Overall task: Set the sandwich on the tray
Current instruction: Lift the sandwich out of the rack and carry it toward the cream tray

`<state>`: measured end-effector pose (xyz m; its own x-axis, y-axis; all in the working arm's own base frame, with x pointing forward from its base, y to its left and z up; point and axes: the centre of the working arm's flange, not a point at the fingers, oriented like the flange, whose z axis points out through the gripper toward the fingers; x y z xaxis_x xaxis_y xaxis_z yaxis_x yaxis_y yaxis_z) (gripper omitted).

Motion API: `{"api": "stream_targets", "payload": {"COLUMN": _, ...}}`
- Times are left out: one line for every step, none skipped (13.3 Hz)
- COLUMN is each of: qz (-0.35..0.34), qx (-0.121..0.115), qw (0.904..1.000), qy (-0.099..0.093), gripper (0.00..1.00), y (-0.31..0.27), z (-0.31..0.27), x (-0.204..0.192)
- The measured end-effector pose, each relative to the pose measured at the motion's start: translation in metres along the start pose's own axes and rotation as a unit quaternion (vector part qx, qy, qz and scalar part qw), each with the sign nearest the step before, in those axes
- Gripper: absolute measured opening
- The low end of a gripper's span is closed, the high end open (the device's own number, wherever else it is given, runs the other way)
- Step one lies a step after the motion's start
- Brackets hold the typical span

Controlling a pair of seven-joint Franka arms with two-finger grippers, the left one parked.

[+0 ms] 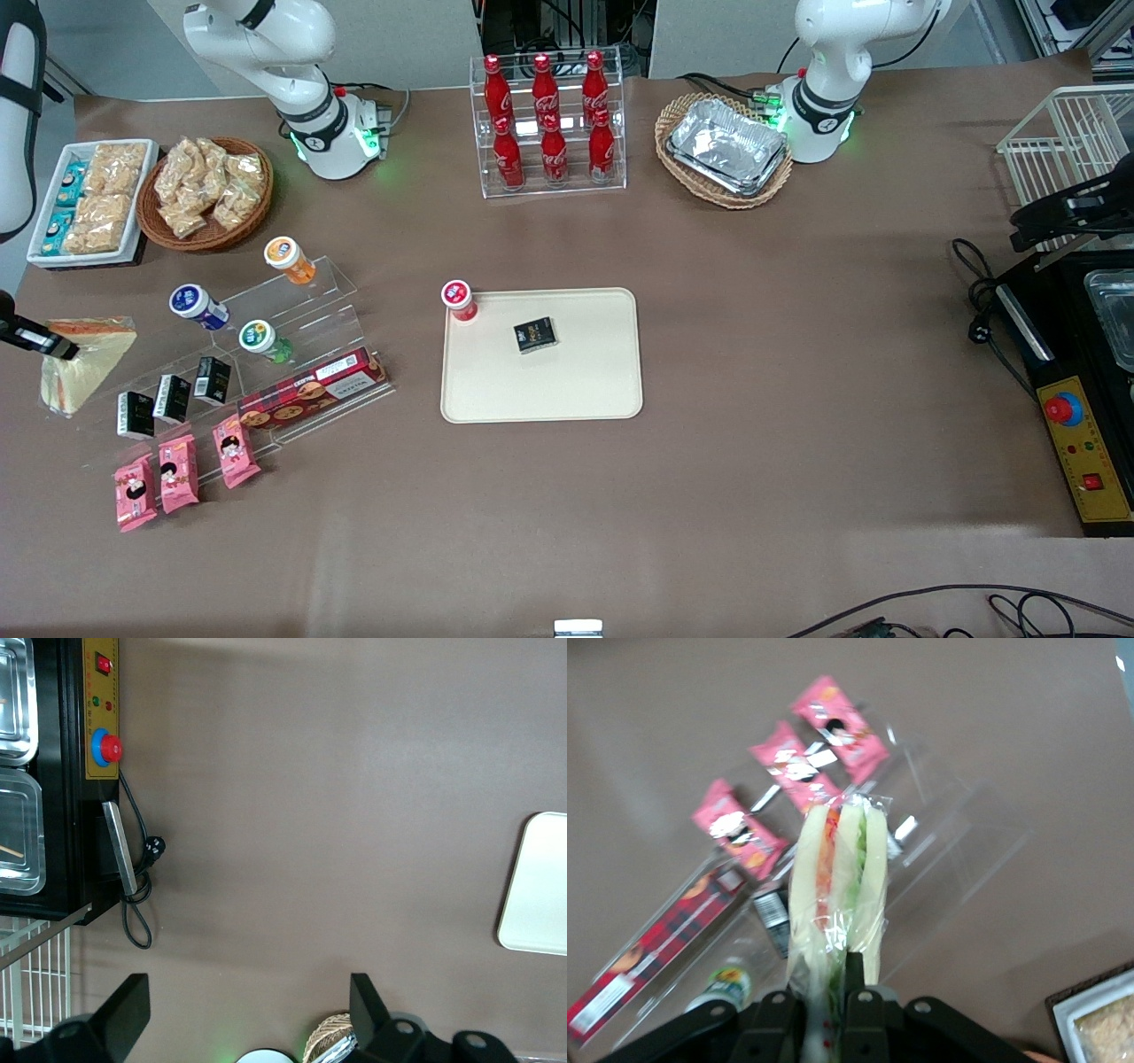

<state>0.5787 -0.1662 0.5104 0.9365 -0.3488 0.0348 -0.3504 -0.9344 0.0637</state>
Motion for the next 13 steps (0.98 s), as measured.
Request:
{"api": "stream_targets", "payload": {"qz": -0.042, "qx": 0.000, "qw": 0.9991, "qy": -0.001, "gripper": 0.19, "y": -0.025, "z": -0.011, "x": 0.000}}
{"api": "stream_targets", "payload": {"qz": -0.092, "qx": 0.001, "qw": 0.9958, "qy": 0.000, "gripper": 0.19, "y": -0.053, "z": -0.019, "x": -0.002}}
{"api": "stream_targets", "payload": {"qz": -0.143, "qx": 0.003, "qw": 0.9898, "qy": 0.002, "gripper": 0.19, "y": -0.080, "z": -0.023, "x": -0.006}}
{"api": "stream_targets", "payload": {"qz": -0.193, "qx": 0.005, "qw": 0.9811, "qy": 0.005, "gripper": 0.19, "y": -0.106, "z": -0.027, "x": -0.011}}
{"api": "stream_targets", "payload": {"qz": -0.240, "qx": 0.008, "qw": 0.9708, "qy": 0.006, "gripper": 0.19, "y": -0.129, "z": -0.029, "x": -0.017}}
{"api": "stream_targets", "payload": {"qz": -0.281, "qx": 0.010, "qw": 0.9596, "qy": 0.008, "gripper": 0.19, "y": -0.149, "z": -0.030, "x": -0.022}}
{"api": "stream_targets", "payload": {"qz": -0.322, "qx": 0.013, "qw": 0.9466, "qy": 0.008, "gripper": 0.19, "y": -0.169, "z": -0.030, "x": -0.028}}
{"api": "stream_targets", "payload": {"qz": -0.361, "qx": 0.015, "qw": 0.9324, "qy": 0.009, "gripper": 0.19, "y": -0.188, "z": -0.030, "x": -0.035}}
{"api": "stream_targets", "payload": {"qz": -0.399, "qx": 0.018, "qw": 0.9166, "qy": 0.010, "gripper": 0.19, "y": -0.204, "z": -0.032, "x": -0.043}}
{"api": "stream_targets", "payload": {"qz": -0.442, "qx": 0.020, "qw": 0.8967, "qy": 0.009, "gripper": 0.19, "y": -0.219, "z": -0.033, "x": -0.050}}
{"api": "stream_targets", "payload": {"qz": -0.483, "qx": 0.022, "qw": 0.8755, "qy": 0.008, "gripper": 0.19, "y": -0.235, "z": -0.035, "x": -0.058}}
{"api": "stream_targets", "payload": {"qz": -0.518, "qx": 0.025, "qw": 0.8550, "qy": 0.010, "gripper": 0.20, "y": -0.255, "z": -0.037, "x": -0.069}}
{"api": "stream_targets", "payload": {"qz": -0.548, "qx": 0.029, "qw": 0.8361, "qy": 0.012, "gripper": 0.22, "y": -0.279, "z": -0.040, "x": -0.084}}
